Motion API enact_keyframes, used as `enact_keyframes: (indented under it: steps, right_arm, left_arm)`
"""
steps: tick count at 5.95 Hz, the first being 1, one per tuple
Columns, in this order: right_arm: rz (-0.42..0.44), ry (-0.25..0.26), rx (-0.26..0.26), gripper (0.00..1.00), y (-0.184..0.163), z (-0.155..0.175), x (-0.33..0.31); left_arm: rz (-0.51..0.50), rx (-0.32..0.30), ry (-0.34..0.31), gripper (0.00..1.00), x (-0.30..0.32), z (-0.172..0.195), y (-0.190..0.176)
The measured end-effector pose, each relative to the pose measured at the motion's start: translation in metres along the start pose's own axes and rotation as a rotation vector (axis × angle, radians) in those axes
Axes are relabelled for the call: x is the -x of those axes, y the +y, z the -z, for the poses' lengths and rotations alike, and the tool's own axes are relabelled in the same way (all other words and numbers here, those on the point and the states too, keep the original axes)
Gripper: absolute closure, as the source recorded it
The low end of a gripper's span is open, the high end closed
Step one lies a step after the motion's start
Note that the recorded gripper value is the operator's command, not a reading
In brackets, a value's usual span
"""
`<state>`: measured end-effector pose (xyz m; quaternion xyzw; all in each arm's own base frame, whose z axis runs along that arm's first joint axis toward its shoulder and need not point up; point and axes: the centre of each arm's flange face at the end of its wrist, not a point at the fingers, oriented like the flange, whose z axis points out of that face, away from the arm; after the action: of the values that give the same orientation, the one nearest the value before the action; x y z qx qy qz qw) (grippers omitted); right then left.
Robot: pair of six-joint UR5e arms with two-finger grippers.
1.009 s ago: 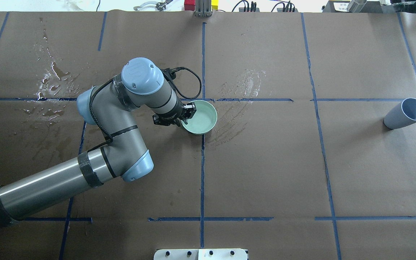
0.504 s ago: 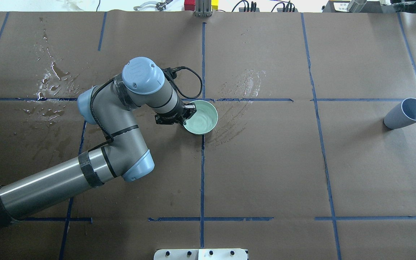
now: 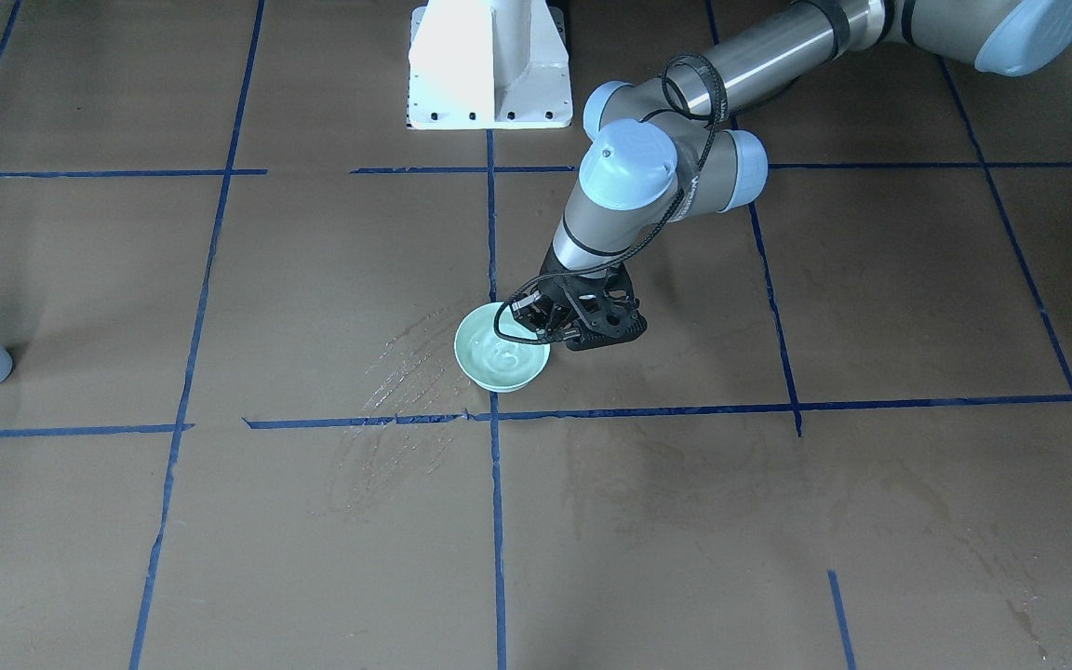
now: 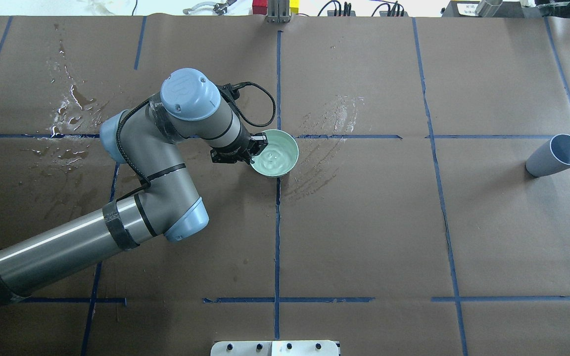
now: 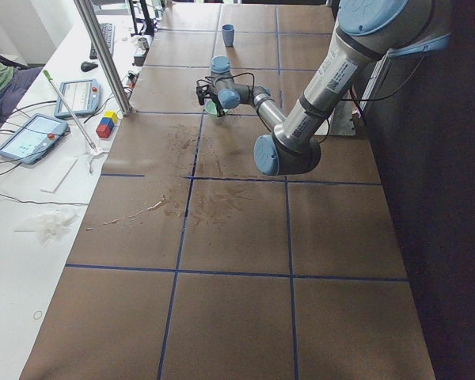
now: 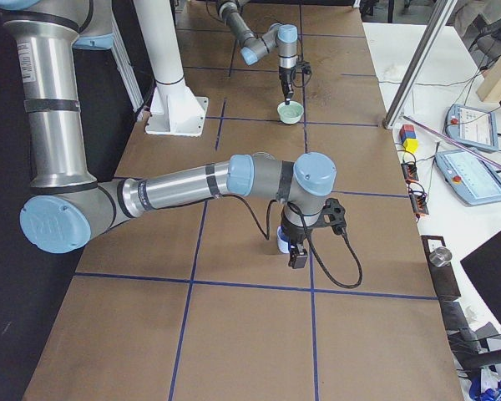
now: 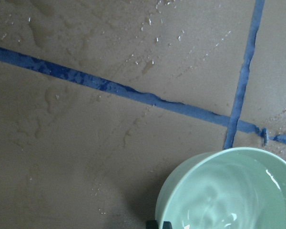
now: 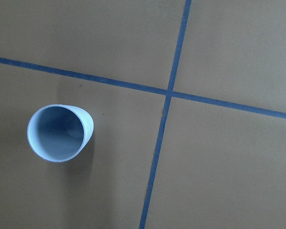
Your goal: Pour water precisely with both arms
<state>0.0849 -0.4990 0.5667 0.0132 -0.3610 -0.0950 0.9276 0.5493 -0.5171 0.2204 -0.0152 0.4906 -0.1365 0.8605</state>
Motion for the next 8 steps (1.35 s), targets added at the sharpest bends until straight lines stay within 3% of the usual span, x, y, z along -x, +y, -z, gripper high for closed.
enact_keyframes:
  steps: [3, 6, 8]
  right_arm:
    - [0.006, 0.003, -0.013, 0.0, 0.012, -0.014, -0.01]
    - [0.007, -0.006, 0.021, 0.0, 0.034, -0.037, -0.024]
    - [0.004, -0.007, 0.032, 0.0, 0.041, -0.043, -0.028]
  left_arm:
    - [-0.025, 0.052, 0.035, 1.0, 0.059, 0.058, -0.054]
    - [-0.185, 0.066, 0.019, 1.0, 0.2, 0.119, -0.137]
    - [-0.262, 0.089, 0.015, 1.0, 0.312, 0.154, -0.174]
